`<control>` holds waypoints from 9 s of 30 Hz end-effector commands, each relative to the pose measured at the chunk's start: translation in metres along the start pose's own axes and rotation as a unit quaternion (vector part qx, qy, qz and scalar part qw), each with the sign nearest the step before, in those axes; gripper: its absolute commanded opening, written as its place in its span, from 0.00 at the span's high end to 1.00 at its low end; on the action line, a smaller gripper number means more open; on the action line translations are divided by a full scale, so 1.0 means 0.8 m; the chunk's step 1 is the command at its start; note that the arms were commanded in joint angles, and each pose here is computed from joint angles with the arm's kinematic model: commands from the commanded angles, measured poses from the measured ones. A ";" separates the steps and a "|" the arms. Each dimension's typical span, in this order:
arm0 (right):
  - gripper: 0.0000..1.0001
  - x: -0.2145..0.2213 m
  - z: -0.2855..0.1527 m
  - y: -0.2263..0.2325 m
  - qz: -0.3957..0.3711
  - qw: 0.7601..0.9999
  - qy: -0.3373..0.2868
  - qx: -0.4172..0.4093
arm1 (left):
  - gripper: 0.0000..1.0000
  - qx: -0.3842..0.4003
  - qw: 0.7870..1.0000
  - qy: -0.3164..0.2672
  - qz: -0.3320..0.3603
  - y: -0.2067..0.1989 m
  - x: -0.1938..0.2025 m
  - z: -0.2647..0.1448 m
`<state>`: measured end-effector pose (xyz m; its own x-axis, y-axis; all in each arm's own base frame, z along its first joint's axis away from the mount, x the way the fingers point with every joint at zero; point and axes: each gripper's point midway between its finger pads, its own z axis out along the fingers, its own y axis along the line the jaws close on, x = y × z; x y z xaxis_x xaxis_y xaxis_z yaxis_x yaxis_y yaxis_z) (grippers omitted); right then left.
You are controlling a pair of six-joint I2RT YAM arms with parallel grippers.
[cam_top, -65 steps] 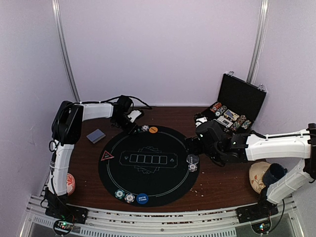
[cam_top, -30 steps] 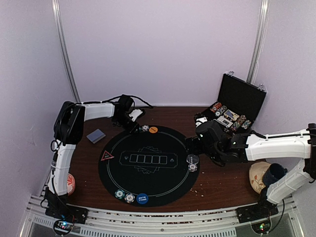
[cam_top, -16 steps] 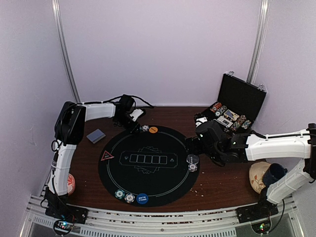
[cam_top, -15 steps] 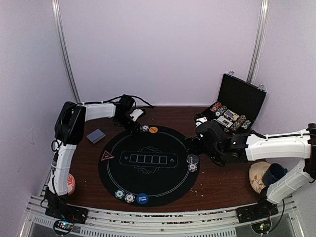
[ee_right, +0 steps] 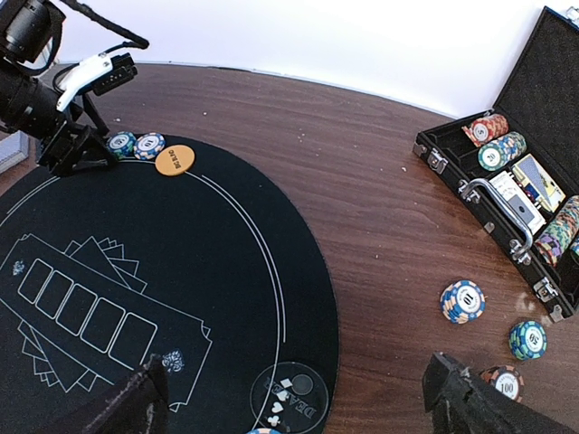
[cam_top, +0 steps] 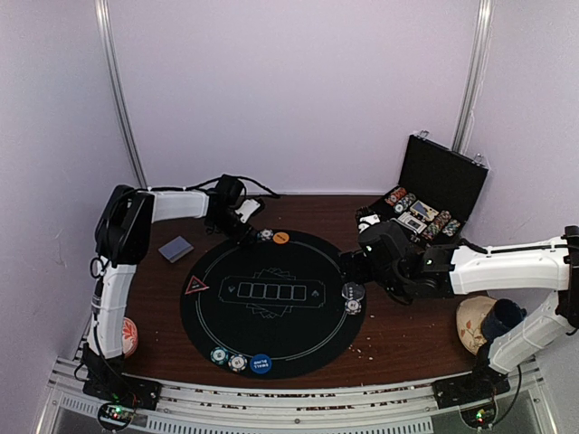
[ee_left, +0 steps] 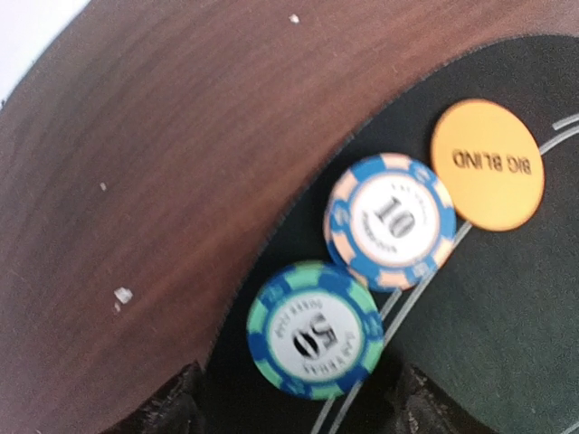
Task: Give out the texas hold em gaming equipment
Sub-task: Move the poker chips pile to the big blind area, then pick up the pile of poker chips from the pile of poker chips, then place the poker chips pile in the dealer area, then pick up the pile of poker chips from the pile of poker chips.
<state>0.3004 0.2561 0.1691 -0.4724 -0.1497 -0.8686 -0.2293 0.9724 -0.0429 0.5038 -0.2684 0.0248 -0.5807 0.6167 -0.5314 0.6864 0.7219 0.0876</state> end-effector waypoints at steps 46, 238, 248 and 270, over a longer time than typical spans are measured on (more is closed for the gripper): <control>0.02 0.058 0.103 -0.345 0.245 0.928 0.128 0.248 | 0.02 -0.121 0.984 -0.127 0.040 -0.022 0.116 -0.254; 0.00 0.099 -0.061 -0.009 0.058 0.994 0.095 0.022 | 0.02 -0.147 0.984 -0.100 0.029 -0.008 0.131 -0.224; 0.00 0.065 -0.015 -0.129 0.101 0.984 0.109 0.095 | 0.02 -0.148 0.984 -0.099 0.029 -0.007 0.132 -0.225; 0.07 0.125 0.076 -0.245 0.154 0.952 0.188 0.184 | 0.02 -0.145 0.984 -0.098 0.029 -0.008 0.132 -0.222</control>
<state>0.3454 0.0608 0.0664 -0.7524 0.1675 -0.6370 0.2584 0.9646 -0.0516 0.3530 -0.1513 0.1098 -0.4458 0.6290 -0.6368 0.5669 0.7490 0.3429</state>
